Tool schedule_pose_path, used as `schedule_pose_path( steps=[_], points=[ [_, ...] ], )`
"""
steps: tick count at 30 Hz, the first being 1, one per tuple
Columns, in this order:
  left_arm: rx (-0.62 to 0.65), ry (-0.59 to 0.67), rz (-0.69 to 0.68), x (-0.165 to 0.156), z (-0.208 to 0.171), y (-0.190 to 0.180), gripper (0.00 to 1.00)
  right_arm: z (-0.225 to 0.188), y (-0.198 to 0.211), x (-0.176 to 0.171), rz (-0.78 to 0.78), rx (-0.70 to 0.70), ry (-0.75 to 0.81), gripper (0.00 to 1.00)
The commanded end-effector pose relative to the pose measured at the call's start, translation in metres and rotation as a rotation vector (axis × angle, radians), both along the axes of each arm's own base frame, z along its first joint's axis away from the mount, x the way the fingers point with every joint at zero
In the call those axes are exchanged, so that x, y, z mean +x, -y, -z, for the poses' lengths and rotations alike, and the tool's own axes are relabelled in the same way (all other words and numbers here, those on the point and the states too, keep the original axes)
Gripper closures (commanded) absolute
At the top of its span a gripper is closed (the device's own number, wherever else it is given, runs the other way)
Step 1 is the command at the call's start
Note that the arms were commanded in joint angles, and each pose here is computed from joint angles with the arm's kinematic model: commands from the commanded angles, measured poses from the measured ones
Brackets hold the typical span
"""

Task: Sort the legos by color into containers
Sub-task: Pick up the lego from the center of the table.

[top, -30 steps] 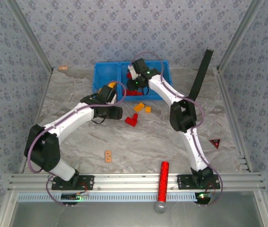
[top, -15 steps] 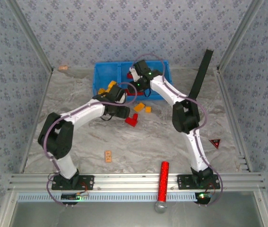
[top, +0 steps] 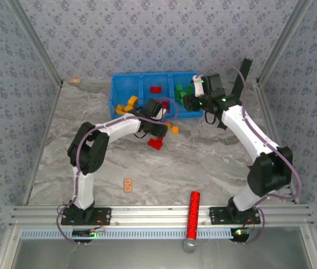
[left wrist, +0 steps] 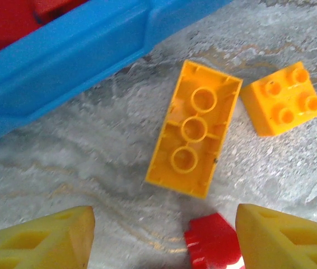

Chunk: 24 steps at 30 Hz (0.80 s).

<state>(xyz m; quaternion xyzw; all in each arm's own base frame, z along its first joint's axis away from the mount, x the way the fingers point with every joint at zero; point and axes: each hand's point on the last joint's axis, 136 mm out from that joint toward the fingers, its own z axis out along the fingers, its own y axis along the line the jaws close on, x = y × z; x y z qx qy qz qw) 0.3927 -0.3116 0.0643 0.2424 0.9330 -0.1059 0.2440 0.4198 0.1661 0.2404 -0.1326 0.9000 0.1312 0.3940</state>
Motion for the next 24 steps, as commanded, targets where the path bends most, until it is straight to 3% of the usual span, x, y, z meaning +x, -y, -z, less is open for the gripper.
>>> schedule_pose_path(
  steps=[1, 7, 15, 24],
  points=[
    [-0.021, 0.020, 0.042, 0.008, -0.004, 0.019, 0.33, 0.006, 0.019, -0.009, 0.053, 0.018, -0.007, 0.51],
    [0.021, 0.012, 0.028, 0.017, 0.006, 0.025, 0.33, -0.011, 0.031, -0.030, 0.068, 0.051, 0.083, 0.51],
    [0.060, -0.016, 0.013, 0.024, 0.025, 0.029, 0.33, -0.007, 0.041, -0.057, 0.085, 0.056, 0.085, 0.50],
    [0.083, -0.046, -0.018, 0.026, 0.038, 0.029, 0.41, 0.002, 0.044, -0.066, 0.091, 0.046, 0.049, 0.49]
  ],
)
